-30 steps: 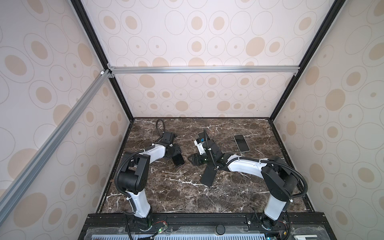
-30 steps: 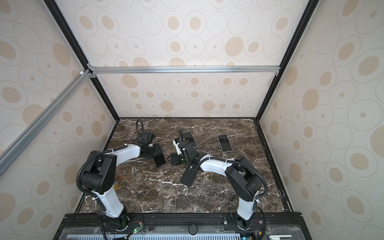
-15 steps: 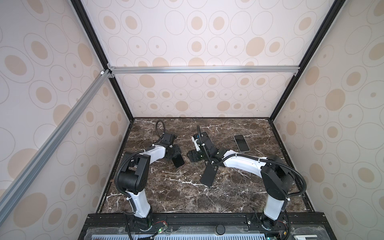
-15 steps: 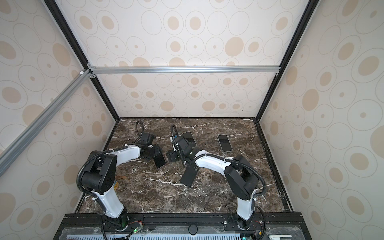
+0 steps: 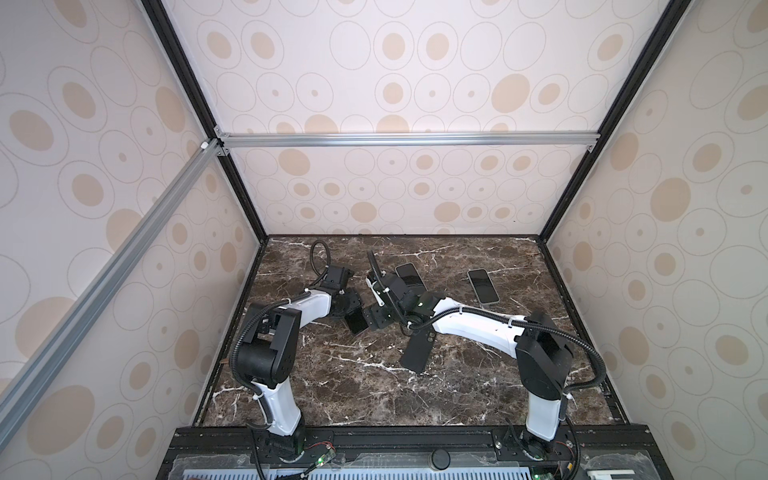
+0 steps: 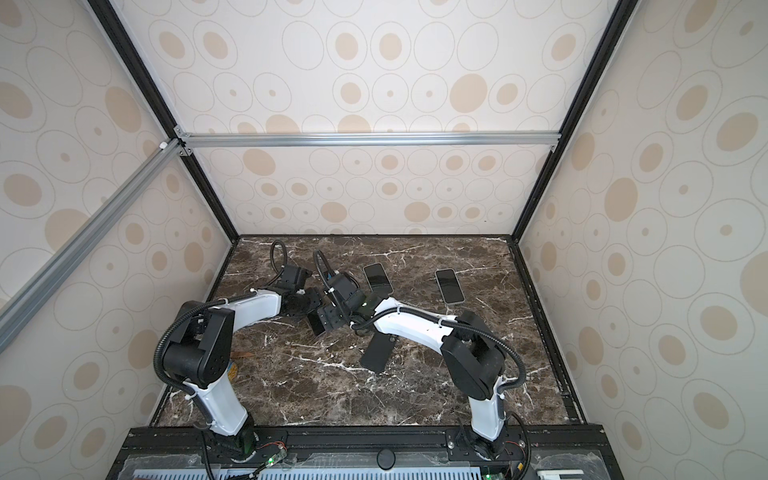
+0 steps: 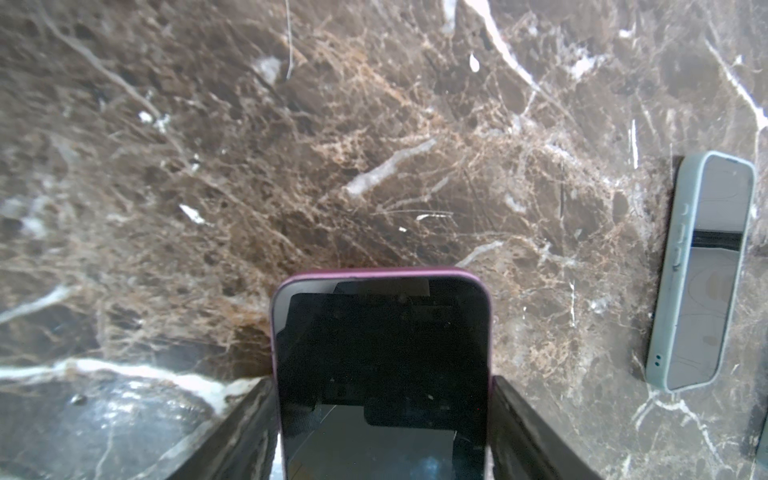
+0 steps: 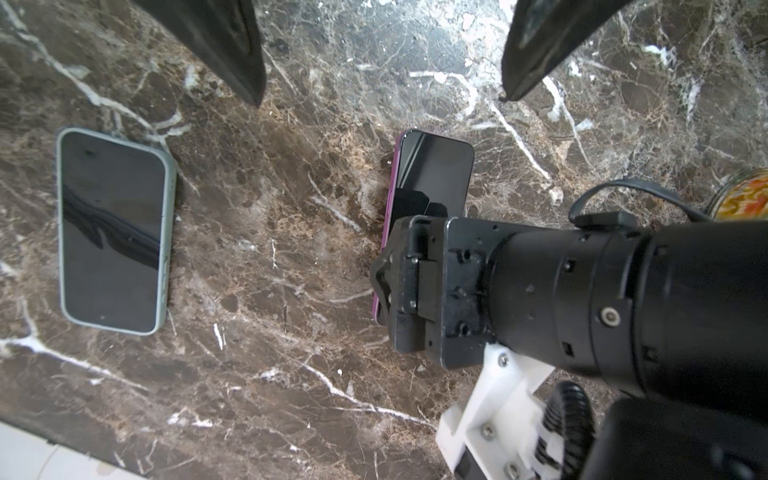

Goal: Put the phone into the phone case

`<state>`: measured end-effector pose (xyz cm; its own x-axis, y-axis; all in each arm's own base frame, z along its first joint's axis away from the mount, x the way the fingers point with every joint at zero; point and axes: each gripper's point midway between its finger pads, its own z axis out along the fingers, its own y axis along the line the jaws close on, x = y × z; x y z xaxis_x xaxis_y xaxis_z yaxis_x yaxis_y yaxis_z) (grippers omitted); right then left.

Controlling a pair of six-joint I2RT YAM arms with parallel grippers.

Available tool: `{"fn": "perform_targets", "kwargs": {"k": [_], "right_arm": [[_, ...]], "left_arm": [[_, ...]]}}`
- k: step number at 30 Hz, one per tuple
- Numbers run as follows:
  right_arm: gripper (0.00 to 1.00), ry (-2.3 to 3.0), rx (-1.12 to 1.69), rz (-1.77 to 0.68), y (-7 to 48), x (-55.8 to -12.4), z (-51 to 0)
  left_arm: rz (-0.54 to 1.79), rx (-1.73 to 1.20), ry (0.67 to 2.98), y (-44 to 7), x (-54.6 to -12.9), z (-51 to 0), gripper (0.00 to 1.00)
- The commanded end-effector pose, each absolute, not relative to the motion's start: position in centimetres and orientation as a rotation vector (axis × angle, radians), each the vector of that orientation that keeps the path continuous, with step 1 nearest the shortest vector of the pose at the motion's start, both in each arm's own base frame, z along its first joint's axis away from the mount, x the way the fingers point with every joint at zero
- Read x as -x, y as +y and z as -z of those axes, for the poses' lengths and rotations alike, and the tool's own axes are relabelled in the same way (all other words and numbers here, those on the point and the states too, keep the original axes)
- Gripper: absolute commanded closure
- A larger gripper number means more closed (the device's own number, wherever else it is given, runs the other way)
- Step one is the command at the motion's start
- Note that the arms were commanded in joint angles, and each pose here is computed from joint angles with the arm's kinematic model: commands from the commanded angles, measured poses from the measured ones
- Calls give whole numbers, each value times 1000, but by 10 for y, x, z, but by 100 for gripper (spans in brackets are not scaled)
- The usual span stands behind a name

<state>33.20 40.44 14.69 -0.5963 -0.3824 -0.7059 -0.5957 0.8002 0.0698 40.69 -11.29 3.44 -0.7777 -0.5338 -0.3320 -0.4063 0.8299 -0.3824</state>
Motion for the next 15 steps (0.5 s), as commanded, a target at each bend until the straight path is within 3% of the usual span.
{"fn": "perform_targets", "kwargs": {"k": [1,15], "right_arm": [[8,2249,726,-338,406,-338,-159],[0,2245,685,-242,412,-354,-180]], "left_arm": [[435,715,2580,-118,-413,-38,21],[492,628,2455,-108,-426,-96,17]]}}
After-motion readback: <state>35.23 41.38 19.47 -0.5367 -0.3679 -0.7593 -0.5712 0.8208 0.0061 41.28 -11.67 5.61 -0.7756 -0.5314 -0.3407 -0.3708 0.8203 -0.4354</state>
